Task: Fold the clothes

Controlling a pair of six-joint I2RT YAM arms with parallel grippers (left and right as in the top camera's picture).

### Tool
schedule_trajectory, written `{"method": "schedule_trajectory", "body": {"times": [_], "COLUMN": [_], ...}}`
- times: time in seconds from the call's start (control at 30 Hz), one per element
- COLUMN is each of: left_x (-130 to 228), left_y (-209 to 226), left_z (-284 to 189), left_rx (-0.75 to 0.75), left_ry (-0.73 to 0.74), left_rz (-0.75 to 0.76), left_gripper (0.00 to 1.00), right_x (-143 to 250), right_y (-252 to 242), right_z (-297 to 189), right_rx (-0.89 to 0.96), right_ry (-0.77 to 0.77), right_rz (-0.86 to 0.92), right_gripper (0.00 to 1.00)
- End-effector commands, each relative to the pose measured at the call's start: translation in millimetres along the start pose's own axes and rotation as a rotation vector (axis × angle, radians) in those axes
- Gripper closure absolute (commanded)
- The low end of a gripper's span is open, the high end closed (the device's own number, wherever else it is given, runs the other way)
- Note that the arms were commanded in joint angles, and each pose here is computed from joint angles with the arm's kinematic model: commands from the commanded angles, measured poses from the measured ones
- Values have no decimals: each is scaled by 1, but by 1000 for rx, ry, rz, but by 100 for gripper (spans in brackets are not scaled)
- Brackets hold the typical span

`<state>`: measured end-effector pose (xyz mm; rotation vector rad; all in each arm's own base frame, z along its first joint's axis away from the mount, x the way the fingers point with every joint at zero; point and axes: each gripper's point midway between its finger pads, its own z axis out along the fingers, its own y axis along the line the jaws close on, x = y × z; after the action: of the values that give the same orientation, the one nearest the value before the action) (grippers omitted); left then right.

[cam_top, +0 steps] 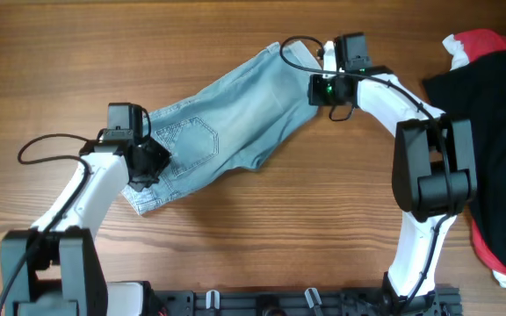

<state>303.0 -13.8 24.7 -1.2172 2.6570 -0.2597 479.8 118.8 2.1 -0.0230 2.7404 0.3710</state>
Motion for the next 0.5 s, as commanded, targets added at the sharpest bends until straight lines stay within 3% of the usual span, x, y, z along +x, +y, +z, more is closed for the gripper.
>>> {"method": "schedule_trajectory", "body": {"times": [0.0,0.07,0.3,0.47], "left_x": [-3,0,2,-6], "left_y": [6,10,21,2], "left_z": [7,10,9,9], "left_rx": [-41,-60,-111,-28], "left_ry": [-16,-1,0,-24], "left_rz": [19,19,18,26], "left_gripper": [64,65,66,66], "right_x": [48,88,114,82], "right_y": [-78,-106,-95,-90], "right_z": [-17,-50,-98,-106], "right_rx": [400,596,668,608], "right_ry": [131,243,333,202], "right_rz": [267,427,477,444], "right_gripper": [96,96,96,89]}}
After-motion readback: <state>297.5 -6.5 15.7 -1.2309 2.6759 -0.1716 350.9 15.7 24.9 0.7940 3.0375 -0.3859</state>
